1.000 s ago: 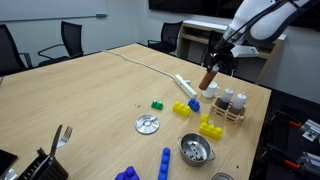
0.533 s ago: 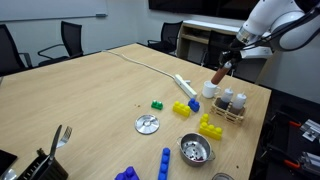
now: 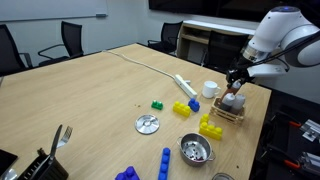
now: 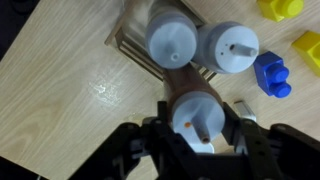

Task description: Put the sauce bottle in the basket

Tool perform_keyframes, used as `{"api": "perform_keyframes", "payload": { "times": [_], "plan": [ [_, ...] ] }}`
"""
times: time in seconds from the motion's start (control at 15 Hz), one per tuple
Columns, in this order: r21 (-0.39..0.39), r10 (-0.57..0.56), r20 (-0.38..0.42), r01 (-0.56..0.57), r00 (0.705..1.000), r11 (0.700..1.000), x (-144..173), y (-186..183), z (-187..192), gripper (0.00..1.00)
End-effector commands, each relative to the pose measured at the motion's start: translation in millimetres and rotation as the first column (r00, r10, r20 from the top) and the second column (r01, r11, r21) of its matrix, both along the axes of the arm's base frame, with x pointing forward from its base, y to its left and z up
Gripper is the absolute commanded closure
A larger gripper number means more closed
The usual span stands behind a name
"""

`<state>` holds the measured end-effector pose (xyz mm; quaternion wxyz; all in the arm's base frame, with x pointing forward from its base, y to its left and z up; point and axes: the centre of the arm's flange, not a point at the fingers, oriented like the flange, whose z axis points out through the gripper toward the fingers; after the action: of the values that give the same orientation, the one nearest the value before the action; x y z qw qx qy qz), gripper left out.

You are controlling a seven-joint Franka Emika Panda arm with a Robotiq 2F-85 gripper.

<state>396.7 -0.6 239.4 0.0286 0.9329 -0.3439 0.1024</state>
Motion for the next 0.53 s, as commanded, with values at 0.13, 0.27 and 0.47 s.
{"api": "perform_keyframes", "payload": {
  "times": [0.13, 0.27, 0.47],
  "plan": [
    [0.015, -0.064, -0.041, 0.065, 0.997, 0.998, -8.2, 0.9, 11.1, 0.73],
    [0.022, -0.078, -0.055, 0.079, 0.995, 0.997, -6.0, 1.2, 7.7, 0.73],
    [0.064, -0.068, -0.068, 0.072, 0.995, 0.995, 4.6, -0.6, -5.6, 0.73]
  ]
}}
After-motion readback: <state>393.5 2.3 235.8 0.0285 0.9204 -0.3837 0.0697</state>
